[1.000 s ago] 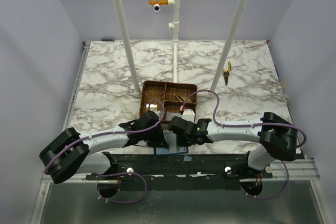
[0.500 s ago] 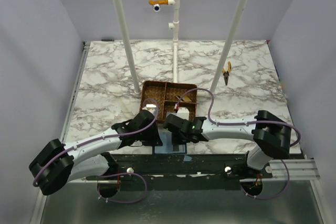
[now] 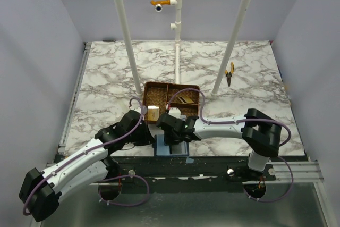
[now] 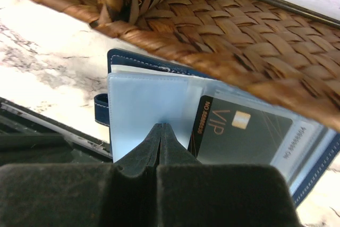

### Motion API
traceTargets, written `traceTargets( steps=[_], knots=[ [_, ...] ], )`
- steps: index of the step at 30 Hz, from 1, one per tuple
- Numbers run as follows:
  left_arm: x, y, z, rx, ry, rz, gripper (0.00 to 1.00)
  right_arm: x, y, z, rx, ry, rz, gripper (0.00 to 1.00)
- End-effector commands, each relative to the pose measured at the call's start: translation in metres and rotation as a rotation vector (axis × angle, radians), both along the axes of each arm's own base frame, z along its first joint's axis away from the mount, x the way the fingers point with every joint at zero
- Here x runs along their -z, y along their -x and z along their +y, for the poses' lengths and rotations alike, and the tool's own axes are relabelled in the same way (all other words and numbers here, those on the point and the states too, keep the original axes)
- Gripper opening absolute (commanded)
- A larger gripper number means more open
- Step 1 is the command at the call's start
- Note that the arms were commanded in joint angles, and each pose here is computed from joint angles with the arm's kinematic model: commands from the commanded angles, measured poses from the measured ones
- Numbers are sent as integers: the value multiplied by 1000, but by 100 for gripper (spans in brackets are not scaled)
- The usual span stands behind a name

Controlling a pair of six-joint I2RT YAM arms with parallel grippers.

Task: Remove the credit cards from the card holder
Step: Remove the credit card from the card holder.

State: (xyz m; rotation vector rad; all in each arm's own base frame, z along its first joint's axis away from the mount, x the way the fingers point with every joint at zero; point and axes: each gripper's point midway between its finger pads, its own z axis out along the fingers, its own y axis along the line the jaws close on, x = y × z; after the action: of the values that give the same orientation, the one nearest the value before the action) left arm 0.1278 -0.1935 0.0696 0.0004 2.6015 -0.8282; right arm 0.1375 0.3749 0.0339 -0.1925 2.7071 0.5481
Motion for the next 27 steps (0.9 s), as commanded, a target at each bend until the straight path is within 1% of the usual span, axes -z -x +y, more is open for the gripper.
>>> traceTargets(
  steps=[1, 5, 8, 12, 19, 23, 27],
  knots=[
    [-3, 6, 12, -9, -24, -3, 0, 11, 4, 15, -46, -10, 32, 1],
    [-3, 12, 8, 0, 19, 12, 0, 23, 6, 14, -41, 8, 52, 1],
    [-2, 14, 4, 10, 45, 19, 0, 22, 6, 12, -31, 6, 49, 1],
    [-3, 12, -3, 33, 61, 22, 0, 10, 3, 12, -22, -8, 27, 1],
    [-7, 7, -23, 68, 125, 39, 0, -10, -3, 7, 7, -24, -6, 0],
    [-3, 4, -28, 71, 127, 49, 0, -24, -6, -3, 34, -23, -37, 1],
    [1, 2, -31, 80, 125, 59, 0, -28, -7, -20, 66, 10, -56, 1]
  ],
)
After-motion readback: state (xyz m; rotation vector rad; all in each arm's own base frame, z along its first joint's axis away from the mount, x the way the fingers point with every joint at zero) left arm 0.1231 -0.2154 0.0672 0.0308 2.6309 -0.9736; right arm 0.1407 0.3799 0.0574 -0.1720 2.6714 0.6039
